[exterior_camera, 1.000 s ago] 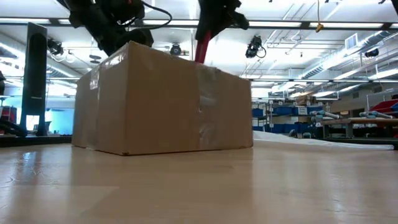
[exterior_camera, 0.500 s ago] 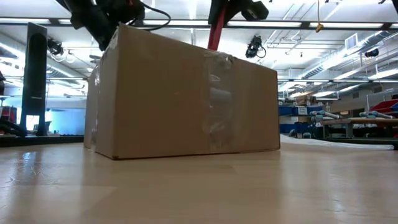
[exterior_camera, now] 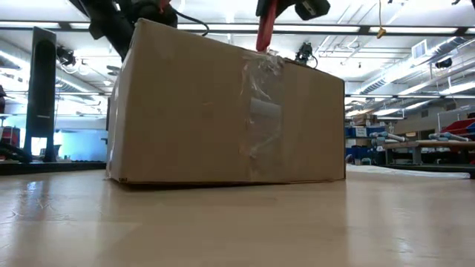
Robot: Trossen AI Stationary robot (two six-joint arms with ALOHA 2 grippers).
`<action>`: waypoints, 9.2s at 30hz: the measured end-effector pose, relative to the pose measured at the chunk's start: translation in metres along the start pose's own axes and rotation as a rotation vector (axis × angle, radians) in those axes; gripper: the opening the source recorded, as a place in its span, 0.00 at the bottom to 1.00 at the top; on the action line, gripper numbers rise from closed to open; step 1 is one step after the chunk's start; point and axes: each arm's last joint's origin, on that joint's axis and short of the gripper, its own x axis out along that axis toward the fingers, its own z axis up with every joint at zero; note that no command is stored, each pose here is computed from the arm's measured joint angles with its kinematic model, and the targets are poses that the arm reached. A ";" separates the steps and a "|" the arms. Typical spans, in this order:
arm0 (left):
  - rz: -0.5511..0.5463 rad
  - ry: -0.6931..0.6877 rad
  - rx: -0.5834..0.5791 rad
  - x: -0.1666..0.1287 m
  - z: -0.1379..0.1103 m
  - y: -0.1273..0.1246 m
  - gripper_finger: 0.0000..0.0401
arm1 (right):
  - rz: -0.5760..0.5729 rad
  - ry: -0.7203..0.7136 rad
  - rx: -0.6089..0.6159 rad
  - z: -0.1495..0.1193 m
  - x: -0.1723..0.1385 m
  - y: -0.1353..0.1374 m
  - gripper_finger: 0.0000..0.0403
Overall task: Unpack boxes
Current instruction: Open the cardboard box using the cutter
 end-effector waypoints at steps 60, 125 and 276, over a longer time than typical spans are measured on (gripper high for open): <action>-0.531 -0.502 0.005 -0.158 0.094 -0.093 0.08 | 0.329 -0.738 -0.865 0.029 -0.094 0.020 0.36; -0.259 -0.139 -0.213 -0.204 0.034 -0.079 0.32 | -0.042 -0.437 -0.864 0.112 0.004 -0.088 0.57; -0.394 -0.026 -0.022 -0.057 0.021 -0.097 0.32 | -0.474 -0.430 -1.355 -0.108 0.092 -0.027 0.53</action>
